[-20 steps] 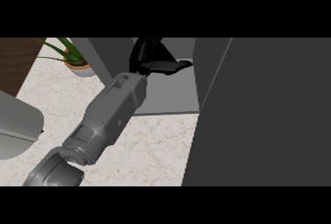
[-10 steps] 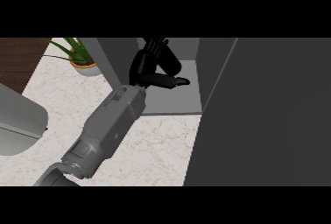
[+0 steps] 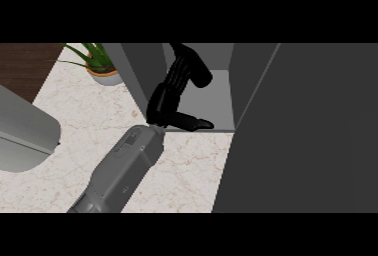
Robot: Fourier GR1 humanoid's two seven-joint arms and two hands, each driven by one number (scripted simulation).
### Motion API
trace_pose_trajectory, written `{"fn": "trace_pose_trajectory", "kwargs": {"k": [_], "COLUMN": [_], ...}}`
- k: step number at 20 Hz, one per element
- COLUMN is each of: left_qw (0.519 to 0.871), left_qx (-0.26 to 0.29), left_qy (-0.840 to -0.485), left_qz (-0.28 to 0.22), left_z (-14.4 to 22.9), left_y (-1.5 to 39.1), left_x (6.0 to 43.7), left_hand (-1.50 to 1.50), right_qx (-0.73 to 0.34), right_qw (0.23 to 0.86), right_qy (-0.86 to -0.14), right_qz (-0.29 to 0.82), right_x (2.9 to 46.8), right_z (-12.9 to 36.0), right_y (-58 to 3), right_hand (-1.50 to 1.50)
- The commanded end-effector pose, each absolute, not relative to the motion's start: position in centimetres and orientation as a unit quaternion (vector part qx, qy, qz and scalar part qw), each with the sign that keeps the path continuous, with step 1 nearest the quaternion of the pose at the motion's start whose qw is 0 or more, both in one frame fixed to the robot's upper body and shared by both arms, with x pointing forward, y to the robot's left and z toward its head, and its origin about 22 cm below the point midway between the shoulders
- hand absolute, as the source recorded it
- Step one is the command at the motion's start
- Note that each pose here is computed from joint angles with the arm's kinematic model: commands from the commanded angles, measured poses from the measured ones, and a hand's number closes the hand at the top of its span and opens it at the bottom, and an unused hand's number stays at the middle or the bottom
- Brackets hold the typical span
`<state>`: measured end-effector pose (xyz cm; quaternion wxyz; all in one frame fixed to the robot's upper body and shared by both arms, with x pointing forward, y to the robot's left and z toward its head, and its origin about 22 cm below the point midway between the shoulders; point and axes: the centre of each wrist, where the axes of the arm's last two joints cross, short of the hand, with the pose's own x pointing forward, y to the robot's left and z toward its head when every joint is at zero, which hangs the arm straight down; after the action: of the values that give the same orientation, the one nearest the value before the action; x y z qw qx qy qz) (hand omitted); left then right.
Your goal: Pick up the wine, place it into the cabinet and close the cabinet
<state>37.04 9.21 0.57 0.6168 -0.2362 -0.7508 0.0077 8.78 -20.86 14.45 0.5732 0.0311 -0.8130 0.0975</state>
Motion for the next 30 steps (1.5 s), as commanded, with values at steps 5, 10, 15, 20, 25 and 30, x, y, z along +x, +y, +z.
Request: {"fn": "trace_pose_trajectory", "kwargs": {"k": [5,10,15,20,25,30], "left_qw": [0.617,0.619,0.623,0.604,0.595,0.587], "left_qx": [-0.241,-0.254,-0.266,-0.247,-0.222,-0.195], "left_qy": [-0.749,-0.742,-0.733,-0.755,-0.771,-0.784], "left_qz": [0.024,0.038,0.062,0.066,0.053,0.059], "left_z": [-1.1,-1.4,-1.6,-2.5,-1.4,-0.6], "left_y": [12.6,14.0,15.4,18.5,23.4,27.6], "left_x": [31.9,28.9,25.5,24.0,23.8,23.2], "left_hand": [-1.5,-1.5,-1.5,-1.5,-1.5,-1.5], "right_qx": [0.076,0.063,0.086,0.123,0.194,0.235], "right_qw": [0.563,0.558,0.563,0.564,0.575,0.546], "right_qy": [-0.82,-0.823,-0.812,-0.801,-0.759,-0.753], "right_qz": [0.072,0.083,0.128,0.157,0.236,0.282], "right_x": [6.2,5.6,5.9,6.5,6.2,5.0], "right_z": [18.5,19.8,19.0,18.4,17.5,19.1], "right_y": [-20.9,-21.4,-21.3,-21.1,-20.8,-20.5], "right_hand": [-1.5,-1.5,-1.5,-1.5,-1.5,1.5]}}
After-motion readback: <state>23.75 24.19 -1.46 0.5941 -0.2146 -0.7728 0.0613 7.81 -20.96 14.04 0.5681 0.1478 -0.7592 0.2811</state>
